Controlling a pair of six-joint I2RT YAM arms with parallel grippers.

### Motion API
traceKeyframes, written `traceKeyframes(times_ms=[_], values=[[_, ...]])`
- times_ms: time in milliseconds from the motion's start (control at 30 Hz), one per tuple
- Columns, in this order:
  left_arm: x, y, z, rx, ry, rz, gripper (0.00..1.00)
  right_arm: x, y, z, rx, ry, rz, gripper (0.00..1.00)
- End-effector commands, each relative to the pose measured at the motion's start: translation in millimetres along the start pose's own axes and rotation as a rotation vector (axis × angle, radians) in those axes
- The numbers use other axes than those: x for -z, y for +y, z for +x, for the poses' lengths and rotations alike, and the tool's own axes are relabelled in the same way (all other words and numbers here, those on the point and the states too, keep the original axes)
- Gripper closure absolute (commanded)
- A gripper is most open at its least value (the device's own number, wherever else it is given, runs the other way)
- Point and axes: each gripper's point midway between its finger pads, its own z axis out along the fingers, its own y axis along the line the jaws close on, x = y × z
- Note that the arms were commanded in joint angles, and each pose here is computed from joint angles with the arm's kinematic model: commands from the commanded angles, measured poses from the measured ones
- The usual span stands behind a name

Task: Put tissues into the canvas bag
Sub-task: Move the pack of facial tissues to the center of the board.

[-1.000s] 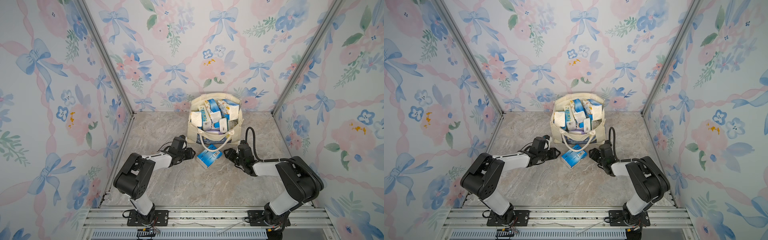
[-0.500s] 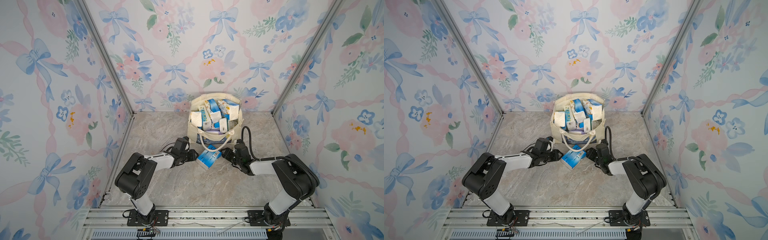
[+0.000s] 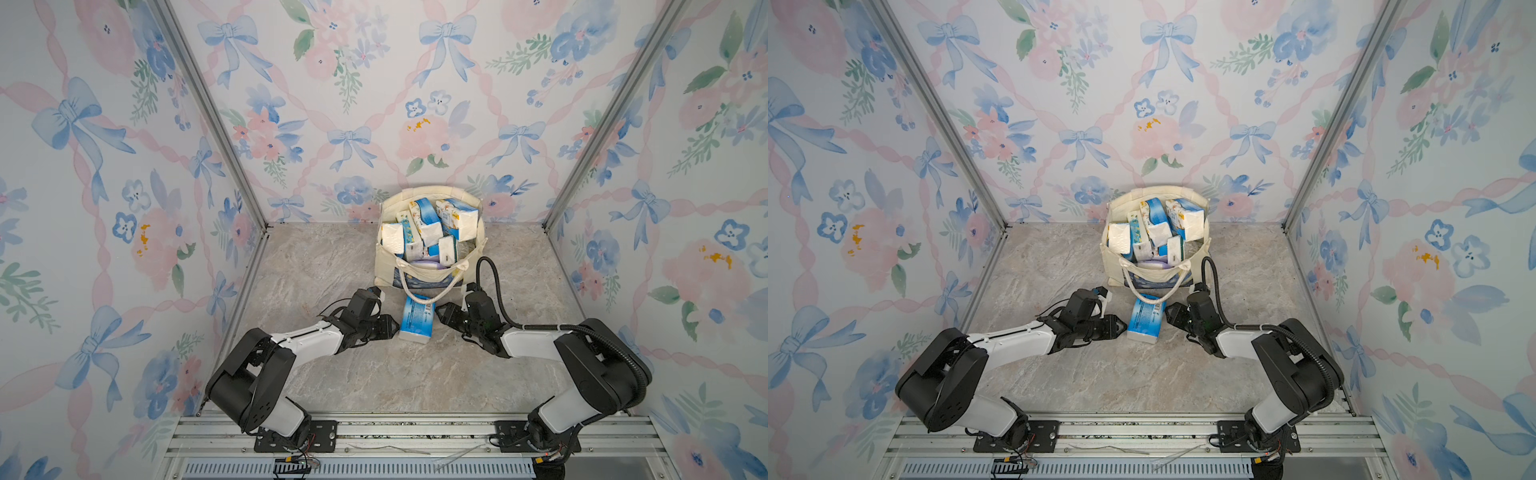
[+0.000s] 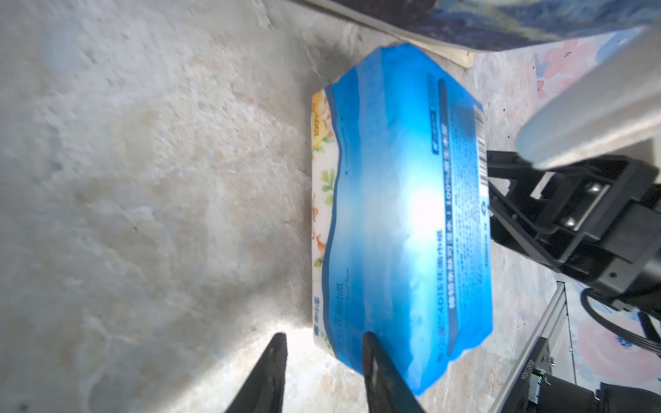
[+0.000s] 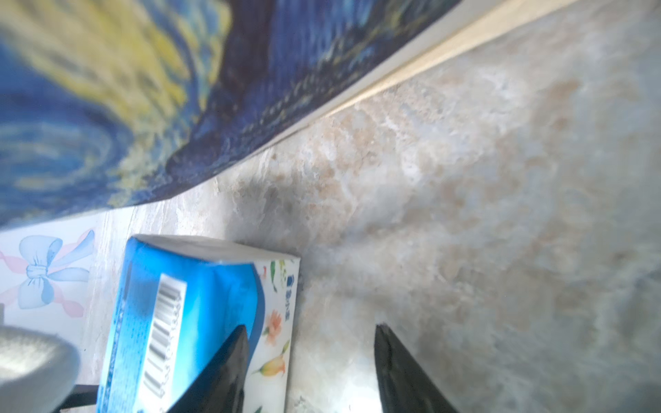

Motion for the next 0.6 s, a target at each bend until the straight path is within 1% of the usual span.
traceKeyframes(times_ms=[0,167,333,567], values=[[3,1,12,0.022,0.018,-0.018,0.62,7,-1,18,0.027,0.032,0.026,0.42],[0,4,7,-0.003,0.005,-0.047,0.62,7,2,28,0.063,0.044,0.049,0.42],[-10,-7,8,-0.021,0.031,-0.017,0.64,11,10,37,0.085,0.06,0.043,0.42],[-7,-20,22,-0.035,0.059,-0.003,0.65,29,22,50,0.158,0.075,0.054,0.42]])
